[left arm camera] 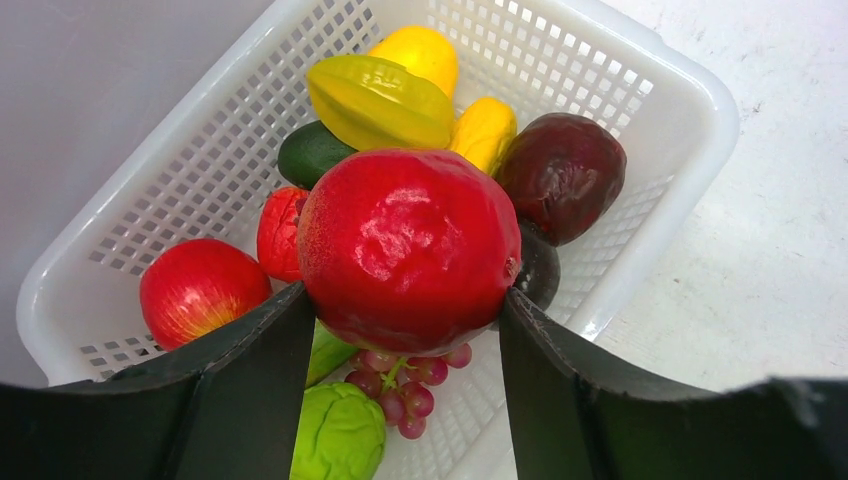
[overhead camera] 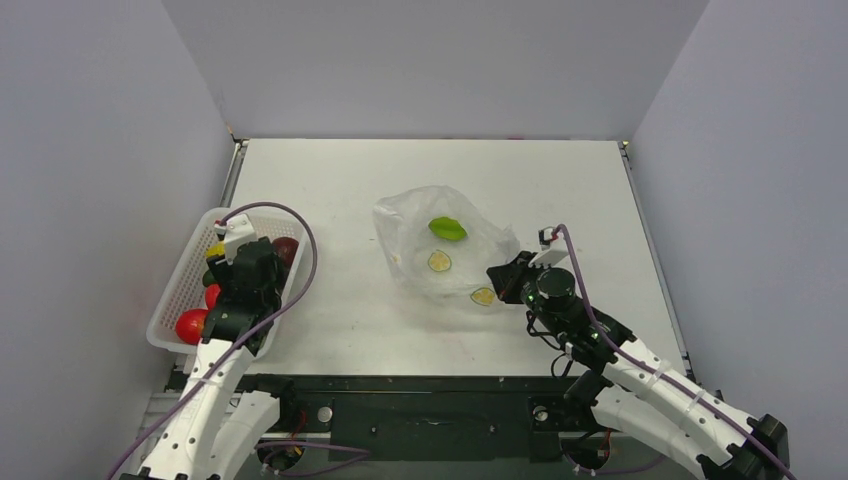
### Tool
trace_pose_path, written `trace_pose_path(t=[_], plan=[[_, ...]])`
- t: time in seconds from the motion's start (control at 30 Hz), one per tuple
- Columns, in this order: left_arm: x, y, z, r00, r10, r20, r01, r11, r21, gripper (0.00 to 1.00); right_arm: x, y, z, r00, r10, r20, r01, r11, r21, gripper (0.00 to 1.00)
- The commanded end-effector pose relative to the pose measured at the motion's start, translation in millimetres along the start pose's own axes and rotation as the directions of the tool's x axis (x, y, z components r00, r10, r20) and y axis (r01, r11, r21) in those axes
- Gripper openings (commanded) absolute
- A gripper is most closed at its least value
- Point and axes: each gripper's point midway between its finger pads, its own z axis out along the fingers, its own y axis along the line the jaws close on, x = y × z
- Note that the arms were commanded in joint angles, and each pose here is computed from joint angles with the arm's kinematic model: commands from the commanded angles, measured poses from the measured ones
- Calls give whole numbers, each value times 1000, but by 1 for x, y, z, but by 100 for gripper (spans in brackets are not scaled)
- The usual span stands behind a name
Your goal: Take the fake fruits out of the plastic bag
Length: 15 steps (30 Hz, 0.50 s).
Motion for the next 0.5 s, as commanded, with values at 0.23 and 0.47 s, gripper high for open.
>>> trace_pose_path(t=[0.23, 0.47], plan=[[-25, 11, -8, 988, -109, 105, 112, 993, -24, 96, -8, 5, 2, 999, 23, 35, -22, 999, -23, 0], [-37, -9, -19, 977, -152, 148, 131, 981, 144, 97, -7, 5, 3, 999, 24, 33, -23, 999, -23, 0]])
